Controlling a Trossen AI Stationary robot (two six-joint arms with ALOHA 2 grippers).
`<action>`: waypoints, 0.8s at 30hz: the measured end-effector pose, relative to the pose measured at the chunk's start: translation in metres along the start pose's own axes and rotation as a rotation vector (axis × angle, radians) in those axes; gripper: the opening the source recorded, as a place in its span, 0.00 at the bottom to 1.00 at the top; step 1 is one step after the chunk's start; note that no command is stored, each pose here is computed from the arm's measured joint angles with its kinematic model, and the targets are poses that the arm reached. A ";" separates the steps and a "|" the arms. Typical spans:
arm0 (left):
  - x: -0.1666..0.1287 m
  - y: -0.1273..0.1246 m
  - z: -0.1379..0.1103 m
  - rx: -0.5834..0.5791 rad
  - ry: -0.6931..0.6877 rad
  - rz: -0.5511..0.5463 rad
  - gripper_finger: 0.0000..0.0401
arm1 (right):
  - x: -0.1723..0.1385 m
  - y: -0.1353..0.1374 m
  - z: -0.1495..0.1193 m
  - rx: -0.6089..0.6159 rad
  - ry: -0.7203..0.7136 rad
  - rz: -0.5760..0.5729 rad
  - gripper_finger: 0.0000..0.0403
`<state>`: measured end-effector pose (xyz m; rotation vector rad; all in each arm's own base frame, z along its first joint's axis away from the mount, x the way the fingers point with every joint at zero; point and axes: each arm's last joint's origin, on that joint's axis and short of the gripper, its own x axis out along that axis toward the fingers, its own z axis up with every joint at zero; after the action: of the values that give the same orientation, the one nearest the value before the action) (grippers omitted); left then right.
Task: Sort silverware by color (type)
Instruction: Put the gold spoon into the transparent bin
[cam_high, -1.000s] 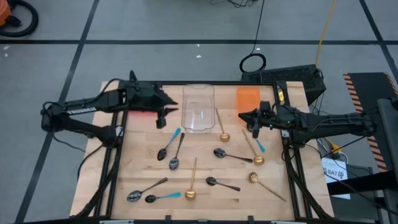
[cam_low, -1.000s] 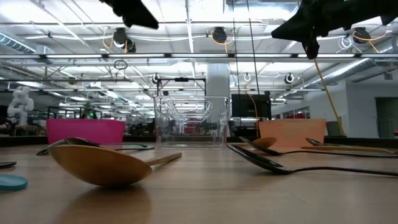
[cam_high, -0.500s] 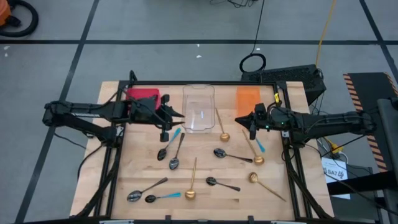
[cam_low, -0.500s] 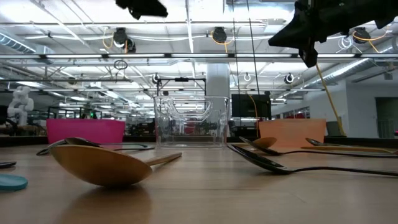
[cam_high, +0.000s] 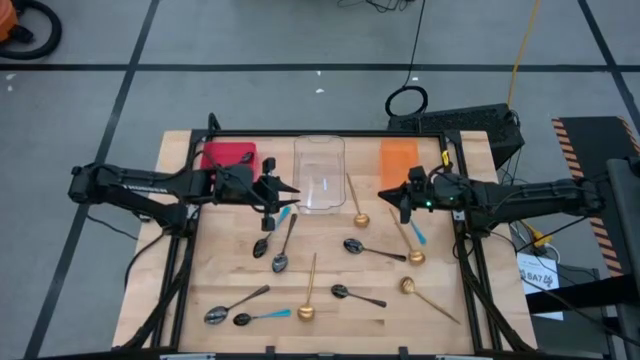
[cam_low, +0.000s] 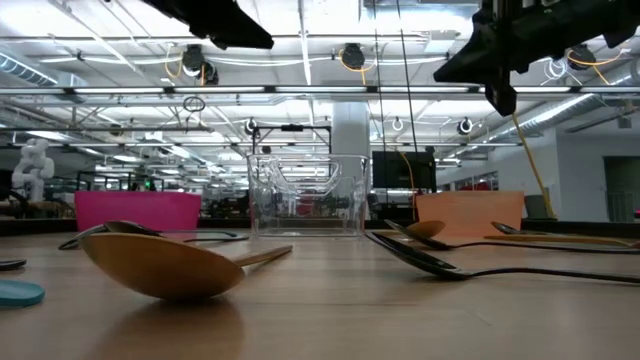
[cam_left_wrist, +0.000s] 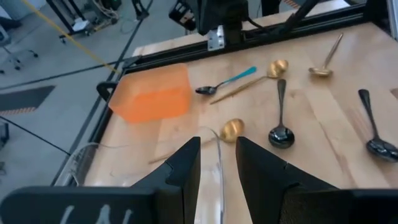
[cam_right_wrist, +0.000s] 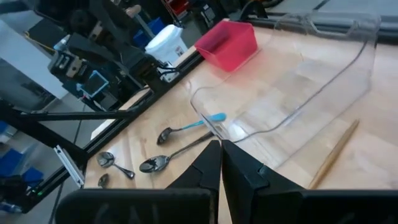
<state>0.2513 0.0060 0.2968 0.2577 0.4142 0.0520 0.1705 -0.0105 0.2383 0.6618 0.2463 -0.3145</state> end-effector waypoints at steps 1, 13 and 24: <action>0.000 0.000 -0.001 0.004 0.002 0.002 0.28 | 0.001 -0.001 -0.001 0.009 0.010 -0.009 0.03; 0.005 0.018 -0.026 -0.010 0.103 0.085 0.28 | 0.010 -0.019 -0.034 0.346 0.407 -0.180 0.03; 0.004 0.028 -0.035 -0.018 0.166 0.114 0.28 | -0.008 -0.028 -0.064 0.681 0.925 -0.357 0.01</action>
<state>0.2413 0.0421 0.2717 0.2598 0.5636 0.1904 0.1448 0.0108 0.1766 1.4226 1.1839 -0.4201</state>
